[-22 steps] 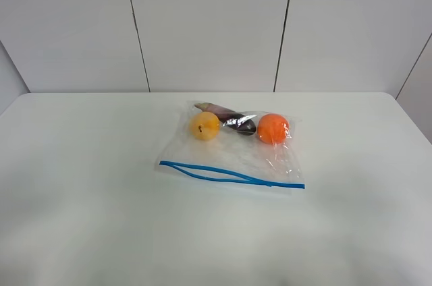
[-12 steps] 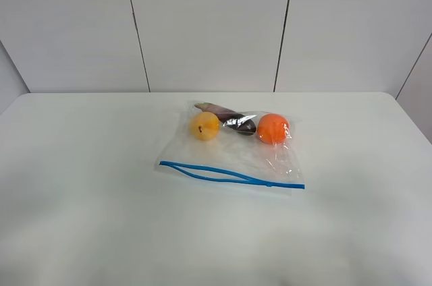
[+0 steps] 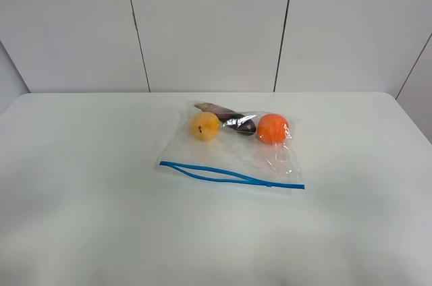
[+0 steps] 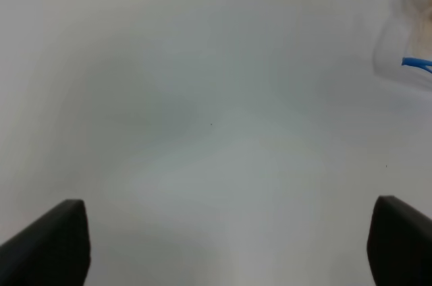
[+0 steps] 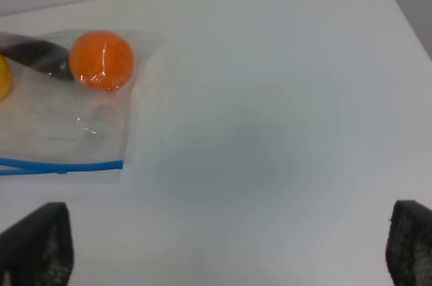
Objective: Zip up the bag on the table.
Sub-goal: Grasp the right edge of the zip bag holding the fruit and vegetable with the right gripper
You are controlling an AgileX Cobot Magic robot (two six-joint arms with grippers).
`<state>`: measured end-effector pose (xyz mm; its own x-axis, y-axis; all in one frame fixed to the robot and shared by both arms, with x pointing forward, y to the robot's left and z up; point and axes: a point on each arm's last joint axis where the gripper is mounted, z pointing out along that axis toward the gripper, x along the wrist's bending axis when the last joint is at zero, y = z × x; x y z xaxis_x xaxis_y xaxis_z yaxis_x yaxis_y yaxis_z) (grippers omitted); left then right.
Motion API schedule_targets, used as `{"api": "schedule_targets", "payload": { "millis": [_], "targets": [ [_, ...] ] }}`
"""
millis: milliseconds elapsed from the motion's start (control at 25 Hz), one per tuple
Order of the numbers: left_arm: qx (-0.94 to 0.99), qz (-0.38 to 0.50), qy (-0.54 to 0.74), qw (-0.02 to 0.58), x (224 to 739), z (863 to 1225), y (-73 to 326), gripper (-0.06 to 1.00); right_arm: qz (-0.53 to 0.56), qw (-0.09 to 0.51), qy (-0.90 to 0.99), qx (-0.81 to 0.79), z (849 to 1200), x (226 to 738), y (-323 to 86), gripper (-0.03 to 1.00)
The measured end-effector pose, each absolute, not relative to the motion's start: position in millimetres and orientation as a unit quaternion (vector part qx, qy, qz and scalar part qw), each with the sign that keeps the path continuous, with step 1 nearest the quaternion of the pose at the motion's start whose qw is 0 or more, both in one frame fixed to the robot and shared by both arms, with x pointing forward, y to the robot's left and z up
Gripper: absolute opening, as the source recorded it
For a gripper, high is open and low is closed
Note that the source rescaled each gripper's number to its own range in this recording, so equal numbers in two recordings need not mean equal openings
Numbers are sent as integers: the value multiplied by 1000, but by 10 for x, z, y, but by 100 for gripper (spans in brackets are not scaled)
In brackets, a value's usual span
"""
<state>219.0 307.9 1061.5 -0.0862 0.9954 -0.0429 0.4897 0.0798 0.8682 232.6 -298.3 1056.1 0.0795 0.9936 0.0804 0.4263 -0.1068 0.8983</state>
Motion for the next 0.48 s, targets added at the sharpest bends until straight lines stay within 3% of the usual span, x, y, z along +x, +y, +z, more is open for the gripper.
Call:
{"api": "schedule_targets", "payload": {
  "millis": [480],
  "targets": [
    [576,358,644,353,2190,10615,3079,100,358,355,577,643,10947,2904,-3014,100]
  ]
}}
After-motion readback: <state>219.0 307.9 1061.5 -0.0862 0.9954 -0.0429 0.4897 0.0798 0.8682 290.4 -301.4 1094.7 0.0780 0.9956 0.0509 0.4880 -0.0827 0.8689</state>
